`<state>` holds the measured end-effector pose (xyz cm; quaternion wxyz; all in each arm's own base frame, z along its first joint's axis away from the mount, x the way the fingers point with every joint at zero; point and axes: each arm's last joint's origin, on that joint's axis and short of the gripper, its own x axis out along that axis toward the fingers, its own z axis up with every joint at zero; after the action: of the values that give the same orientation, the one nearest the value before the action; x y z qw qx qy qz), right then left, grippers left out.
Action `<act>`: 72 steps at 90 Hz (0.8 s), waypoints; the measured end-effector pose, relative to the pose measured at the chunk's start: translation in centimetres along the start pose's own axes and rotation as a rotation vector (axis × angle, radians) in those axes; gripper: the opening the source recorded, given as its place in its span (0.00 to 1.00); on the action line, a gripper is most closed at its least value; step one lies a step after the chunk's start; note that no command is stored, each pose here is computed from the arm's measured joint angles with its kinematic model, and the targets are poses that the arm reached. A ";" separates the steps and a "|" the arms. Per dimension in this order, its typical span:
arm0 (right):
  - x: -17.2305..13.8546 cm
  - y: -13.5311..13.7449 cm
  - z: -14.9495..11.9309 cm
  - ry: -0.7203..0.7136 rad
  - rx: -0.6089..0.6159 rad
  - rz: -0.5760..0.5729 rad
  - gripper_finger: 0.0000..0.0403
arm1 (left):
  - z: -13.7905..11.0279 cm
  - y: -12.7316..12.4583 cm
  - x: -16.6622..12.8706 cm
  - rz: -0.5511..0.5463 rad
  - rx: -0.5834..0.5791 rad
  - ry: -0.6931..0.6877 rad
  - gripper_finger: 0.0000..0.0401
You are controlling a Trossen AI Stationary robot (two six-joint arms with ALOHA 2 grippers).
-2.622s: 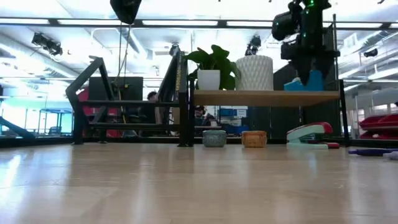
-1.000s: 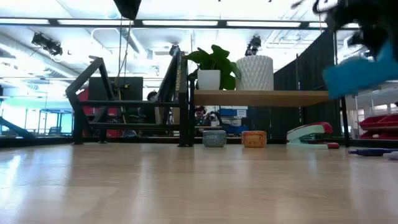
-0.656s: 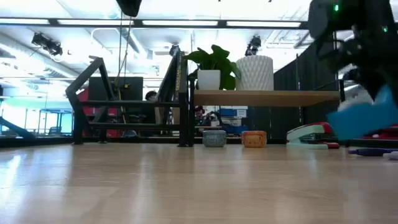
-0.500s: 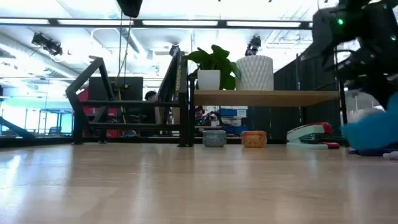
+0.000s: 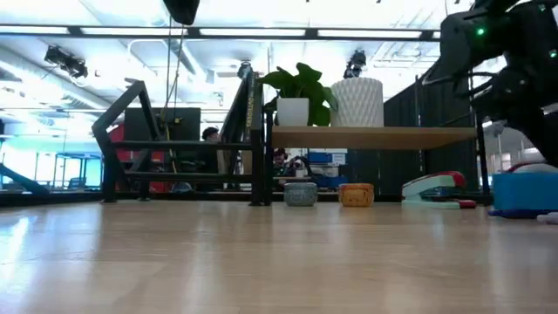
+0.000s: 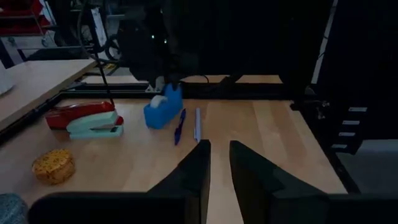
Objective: Stock shelves
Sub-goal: Remove the blue tape dispenser from the shelf, then remove the white pen organizer from the shelf
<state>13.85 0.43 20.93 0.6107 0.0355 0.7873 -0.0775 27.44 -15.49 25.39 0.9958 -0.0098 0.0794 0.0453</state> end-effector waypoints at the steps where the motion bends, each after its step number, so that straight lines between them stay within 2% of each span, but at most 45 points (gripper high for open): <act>1: -0.2 0.0 -0.1 0.008 0.003 -0.004 0.60 | 0.0 0.0 0.0 0.000 0.000 0.000 0.10; 10: -2.0 -0.2 -0.6 0.031 0.062 -0.021 0.59 | 0.0 0.0 0.0 0.000 0.001 0.000 0.10; 16: -3.4 -0.2 -0.5 -0.002 0.154 -0.013 0.59 | 0.1 0.0 0.0 0.000 0.001 -0.005 0.10; 25: -5.0 -0.1 0.3 -0.117 0.375 0.043 0.58 | 0.2 0.0 0.0 -0.002 0.011 -0.019 0.10; 32: -5.9 0.1 1.7 -0.266 0.465 0.117 0.59 | 0.3 0.0 0.0 -0.003 0.011 -0.026 0.10; 42: -7.2 0.5 4.1 -0.542 0.443 0.216 0.59 | 0.3 0.0 0.0 -0.003 0.012 -0.024 0.10; 52: -9.5 0.7 6.4 -0.861 0.258 0.261 0.58 | 0.3 0.0 0.0 -0.003 0.011 -0.025 0.10; 60: -12.9 0.2 7.0 -1.102 0.134 0.150 0.56 | 0.3 0.0 0.0 -0.003 0.012 -0.024 0.10; 66: -15.6 -0.8 6.8 -1.240 0.137 -0.020 0.55 | 0.3 0.0 0.0 -0.003 0.012 -0.024 0.10; 72: -18.0 -2.4 6.2 -1.305 0.161 -0.205 0.52 | 0.3 0.0 0.0 -0.003 0.012 -0.023 0.10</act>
<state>23.93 -2.28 37.07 0.9470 -0.0482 0.2473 -0.1994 27.48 -15.51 25.65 0.9967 -0.0033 0.0680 0.0435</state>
